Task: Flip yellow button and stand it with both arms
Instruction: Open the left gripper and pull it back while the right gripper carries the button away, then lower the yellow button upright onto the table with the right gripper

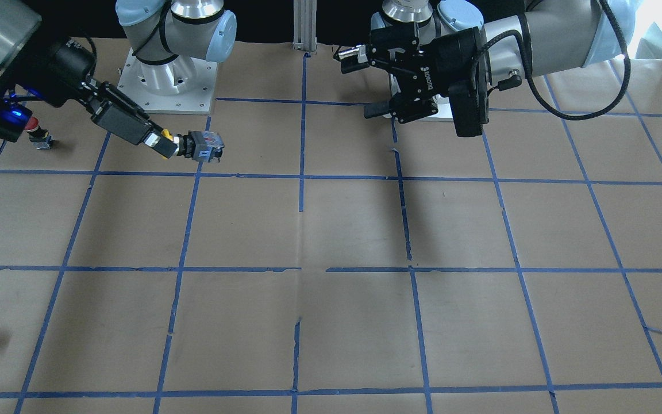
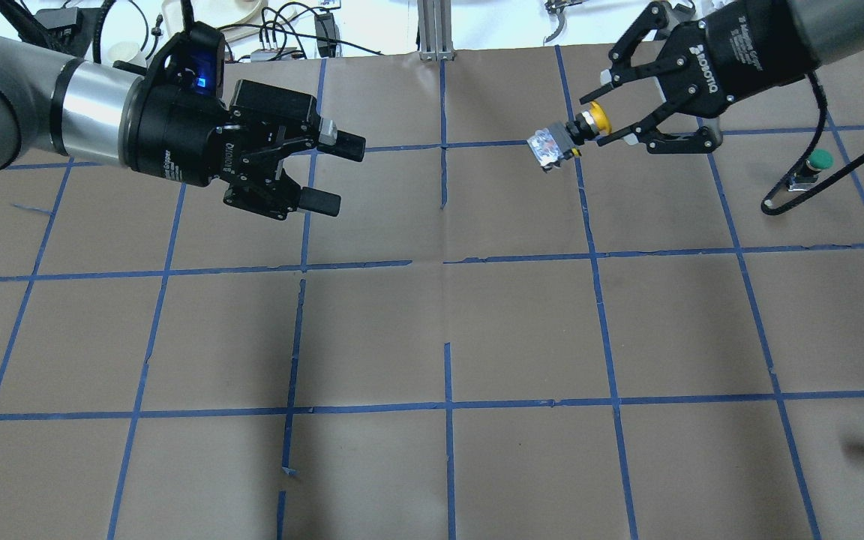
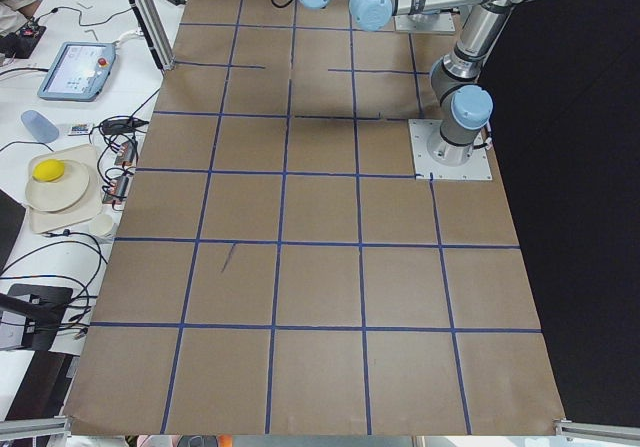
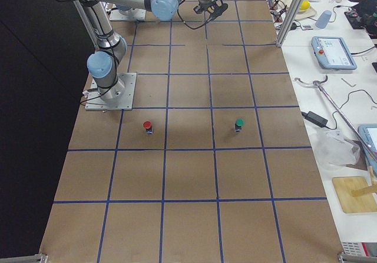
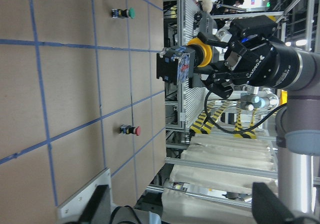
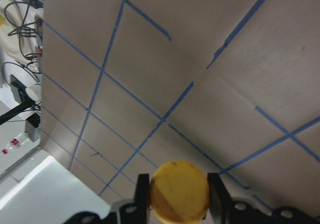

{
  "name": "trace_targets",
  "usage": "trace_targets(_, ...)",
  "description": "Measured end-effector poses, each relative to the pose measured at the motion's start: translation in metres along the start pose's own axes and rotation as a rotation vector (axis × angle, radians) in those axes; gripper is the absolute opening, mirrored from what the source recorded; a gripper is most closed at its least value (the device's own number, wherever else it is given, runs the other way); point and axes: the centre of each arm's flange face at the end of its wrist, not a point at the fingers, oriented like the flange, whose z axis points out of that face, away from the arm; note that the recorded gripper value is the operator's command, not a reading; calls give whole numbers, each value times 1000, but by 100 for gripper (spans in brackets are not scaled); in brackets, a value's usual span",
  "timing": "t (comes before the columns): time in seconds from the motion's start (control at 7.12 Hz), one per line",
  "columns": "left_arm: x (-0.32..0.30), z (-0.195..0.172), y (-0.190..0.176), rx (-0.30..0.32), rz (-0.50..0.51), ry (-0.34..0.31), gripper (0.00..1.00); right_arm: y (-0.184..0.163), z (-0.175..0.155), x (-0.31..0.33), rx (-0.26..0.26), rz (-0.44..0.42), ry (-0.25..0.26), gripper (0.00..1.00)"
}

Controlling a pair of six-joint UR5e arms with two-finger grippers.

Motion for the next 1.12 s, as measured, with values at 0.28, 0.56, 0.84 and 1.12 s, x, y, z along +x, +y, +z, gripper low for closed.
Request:
trace_targets(0.28, -25, -10, -19, -7, 27, -326, 100, -49, -16, 43, 73, -295, 182, 6)
trace_targets(0.56, -41, -22, -25, -21, 71, -648, 100, -107, -32, 98, 107, -559, 362, 6)
trace_targets(0.84, -39, -14, -26, -20, 73, -884, 100, -146, -32, 143, 208, -791, 532, 6)
trace_targets(1.12, -24, 0, -25, 27, 37, -986, 100, -175, -20, 197, 281, -984, 610, 6)
